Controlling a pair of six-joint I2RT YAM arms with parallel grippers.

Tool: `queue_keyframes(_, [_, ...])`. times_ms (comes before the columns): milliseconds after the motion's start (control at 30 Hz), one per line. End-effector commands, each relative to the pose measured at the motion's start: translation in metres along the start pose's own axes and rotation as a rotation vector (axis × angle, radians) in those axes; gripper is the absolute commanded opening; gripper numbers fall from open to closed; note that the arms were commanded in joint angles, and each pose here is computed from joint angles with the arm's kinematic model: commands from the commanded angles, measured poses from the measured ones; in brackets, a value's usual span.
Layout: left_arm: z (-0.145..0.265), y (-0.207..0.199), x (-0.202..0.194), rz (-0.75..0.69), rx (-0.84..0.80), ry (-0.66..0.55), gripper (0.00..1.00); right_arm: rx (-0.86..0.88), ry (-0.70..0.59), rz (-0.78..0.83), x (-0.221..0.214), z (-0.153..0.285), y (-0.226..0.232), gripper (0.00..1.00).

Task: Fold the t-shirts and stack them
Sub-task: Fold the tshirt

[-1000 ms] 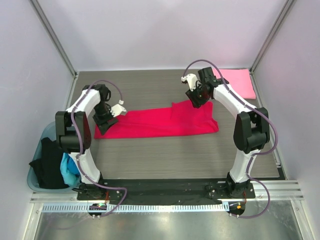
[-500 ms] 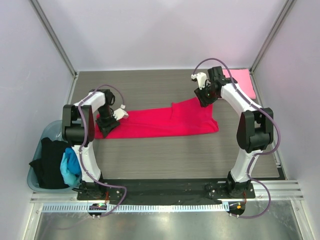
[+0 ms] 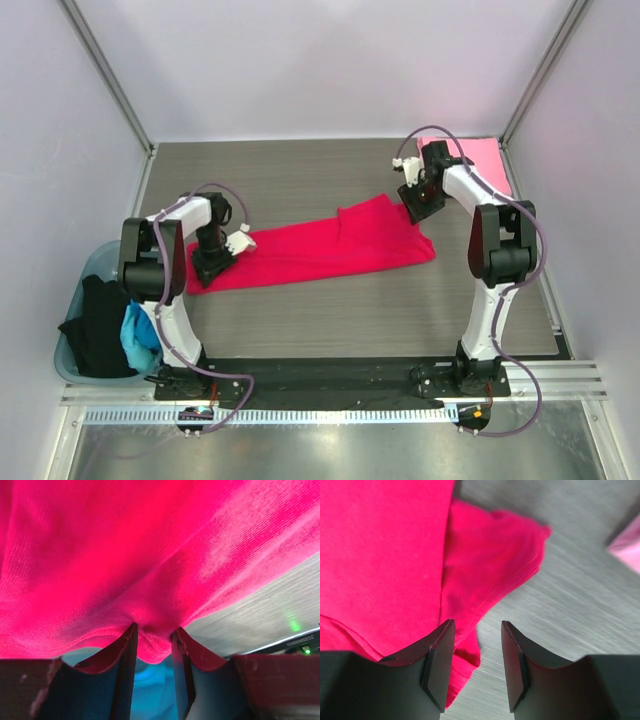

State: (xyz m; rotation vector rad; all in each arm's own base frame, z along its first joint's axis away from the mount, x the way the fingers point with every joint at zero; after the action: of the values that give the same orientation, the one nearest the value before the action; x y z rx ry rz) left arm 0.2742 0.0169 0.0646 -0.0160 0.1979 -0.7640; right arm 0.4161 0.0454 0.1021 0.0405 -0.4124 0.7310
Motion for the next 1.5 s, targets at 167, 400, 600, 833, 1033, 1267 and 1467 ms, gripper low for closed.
queue_keyframes(167, [-0.01, -0.022, -0.009, 0.043, -0.063, -0.007, 0.33, 0.086, 0.056, -0.002, 0.001, -0.006, 0.004, 0.47])
queue_keyframes(400, [-0.005, -0.027, -0.015, 0.051, -0.065, 0.002, 0.27, 0.154, 0.086, 0.003, 0.004, -0.032, 0.002, 0.1])
queue_keyframes(600, [-0.003, -0.037, -0.021, 0.059, -0.118, 0.033, 0.0, 0.122, -0.01, 0.079, 0.057, -0.048, -0.024, 0.01])
queue_keyframes(833, [0.003, -0.069, -0.029, -0.032, -0.263, 0.103, 0.0, 0.052, -0.06, 0.215, 0.106, -0.097, -0.035, 0.01])
queue_keyframes(1033, [0.034, -0.105, -0.009, -0.189, -0.392, 0.125, 0.02, -0.069, -0.233, 0.291, 0.152, -0.117, -0.035, 0.01])
queue_keyframes(1267, [0.038, -0.181, 0.013, -0.431, -0.491, 0.201, 0.04, -0.291, -0.538, 0.242, 0.225, -0.132, -0.053, 0.01])
queue_keyframes(1467, [0.029, -0.234, 0.031, -0.53, -0.533, 0.226, 0.04, -0.377, -0.701, 0.265, 0.259, -0.14, -0.043, 0.01])
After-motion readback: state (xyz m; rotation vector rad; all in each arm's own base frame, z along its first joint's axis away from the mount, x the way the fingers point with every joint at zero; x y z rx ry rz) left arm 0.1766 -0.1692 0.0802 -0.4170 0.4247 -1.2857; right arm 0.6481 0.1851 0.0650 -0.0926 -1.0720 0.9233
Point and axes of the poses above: each gripper's point midway between its finger pads, its own z axis back along the fingers, its own y axis along the line the jaws close on, x = y × z, the point moved 5 cm from there along z, back along the fingers, and after that the axes turned 10 degrees about z, right-handed, at the moved point
